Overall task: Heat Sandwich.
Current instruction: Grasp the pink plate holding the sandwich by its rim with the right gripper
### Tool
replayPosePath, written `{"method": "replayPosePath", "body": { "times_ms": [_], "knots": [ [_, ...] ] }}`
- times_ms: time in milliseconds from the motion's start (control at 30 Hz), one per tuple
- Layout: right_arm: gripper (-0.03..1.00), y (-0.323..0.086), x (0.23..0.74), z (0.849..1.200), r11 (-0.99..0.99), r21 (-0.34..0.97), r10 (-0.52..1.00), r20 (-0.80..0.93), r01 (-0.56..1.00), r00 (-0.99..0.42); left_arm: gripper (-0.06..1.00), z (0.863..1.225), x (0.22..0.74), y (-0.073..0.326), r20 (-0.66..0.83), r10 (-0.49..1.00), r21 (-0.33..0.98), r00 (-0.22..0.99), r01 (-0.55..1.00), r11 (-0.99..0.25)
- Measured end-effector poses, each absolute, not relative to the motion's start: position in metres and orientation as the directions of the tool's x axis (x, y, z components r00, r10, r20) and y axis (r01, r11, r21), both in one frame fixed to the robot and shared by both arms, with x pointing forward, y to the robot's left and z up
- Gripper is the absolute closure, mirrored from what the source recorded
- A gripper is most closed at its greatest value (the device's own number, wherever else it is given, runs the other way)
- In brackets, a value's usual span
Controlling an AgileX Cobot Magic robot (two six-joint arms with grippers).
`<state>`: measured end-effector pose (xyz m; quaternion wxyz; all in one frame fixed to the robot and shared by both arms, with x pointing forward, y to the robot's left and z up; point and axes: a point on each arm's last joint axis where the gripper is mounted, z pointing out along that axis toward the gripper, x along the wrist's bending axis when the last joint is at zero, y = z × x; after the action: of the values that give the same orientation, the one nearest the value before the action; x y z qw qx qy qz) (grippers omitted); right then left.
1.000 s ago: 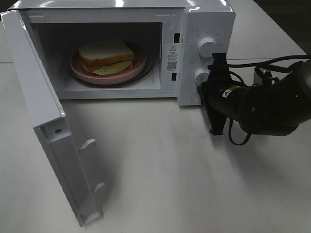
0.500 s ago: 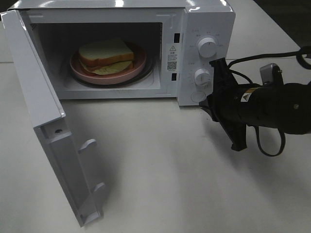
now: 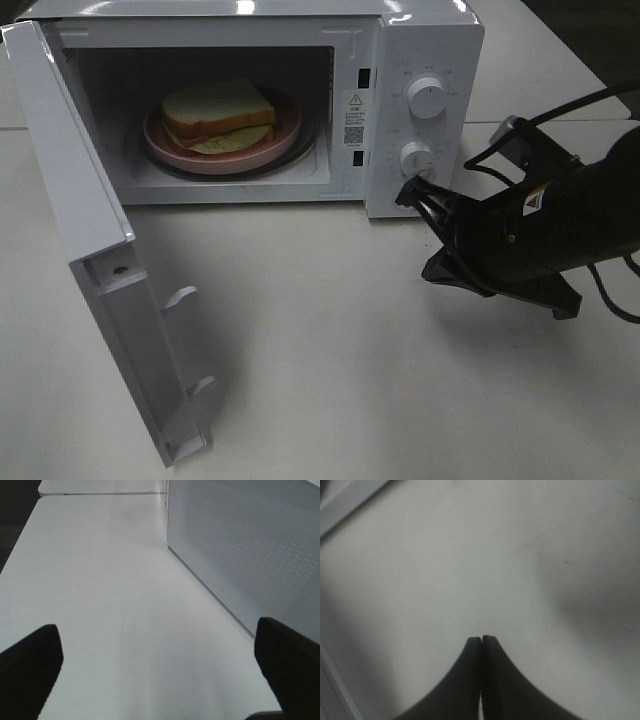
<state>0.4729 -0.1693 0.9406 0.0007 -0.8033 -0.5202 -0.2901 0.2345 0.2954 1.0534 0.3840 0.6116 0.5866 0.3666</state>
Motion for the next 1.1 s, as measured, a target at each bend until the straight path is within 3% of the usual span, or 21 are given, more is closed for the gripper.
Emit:
{"method": "replayPosePath", "body": {
  "times_ms": [167,233,600,667,767,833,900,933,1033,1100],
  "knots": [
    [0.95,-0.164,0.473,0.951,-0.214,0.289,0.930,0.354,0.933,0.104,-0.05,1.053,0.234,0.295,-0.002,0.999,0.900,0.043,0.436,-0.017],
    [0.94,-0.161,0.473,0.958,-0.053,0.283,0.953,0.300,0.958,-0.036,-0.05,1.053,0.234,0.295,-0.002,0.999,0.900,0.043,0.436,-0.017],
    [0.92,-0.156,0.473,0.977,0.392,0.262,0.877,0.185,0.882,-0.444,-0.05,1.053,0.234,0.295,-0.002,0.999,0.900,0.043,0.436,-0.017],
    [0.91,-0.157,0.473,0.982,0.527,0.244,0.811,0.141,0.814,-0.568,-0.05,1.053,0.234,0.295,-0.002,0.999,0.900,0.043,0.436,-0.017],
    [0.91,-0.159,0.473,0.984,0.612,0.230,0.757,0.107,0.757,-0.644,-0.05,1.053,0.234,0.295,-0.002,0.999,0.900,0.043,0.436,-0.017],
    [0.91,-0.161,0.473,0.986,0.736,0.219,0.645,0.059,0.641,-0.762,-0.05,1.053,0.234,0.295,-0.002,0.999,0.900,0.043,0.436,-0.017],
    [0.91,-0.161,0.473,0.986,0.769,0.216,0.607,0.046,0.601,-0.793,-0.05,1.053,0.234,0.295,-0.002,0.999,0.900,0.043,0.436,-0.017],
    [0.91,-0.162,0.472,0.986,0.844,0.210,0.501,0.021,0.494,-0.865,-0.05,1.053,0.234,0.295,-0.002,0.999,0.900,0.043,0.436,-0.017],
    [0.90,-0.162,0.472,0.986,0.899,0.208,0.395,-0.004,0.386,-0.919,-0.05,1.053,0.234,0.295,-0.002,0.999,0.900,0.043,0.436,-0.017],
    [0.90,-0.163,0.472,0.986,0.962,0.197,0.200,-0.051,0.187,-0.978,-0.05,1.053,0.234,0.295,-0.002,0.999,0.900,0.043,0.436,-0.017]
  ]
}}
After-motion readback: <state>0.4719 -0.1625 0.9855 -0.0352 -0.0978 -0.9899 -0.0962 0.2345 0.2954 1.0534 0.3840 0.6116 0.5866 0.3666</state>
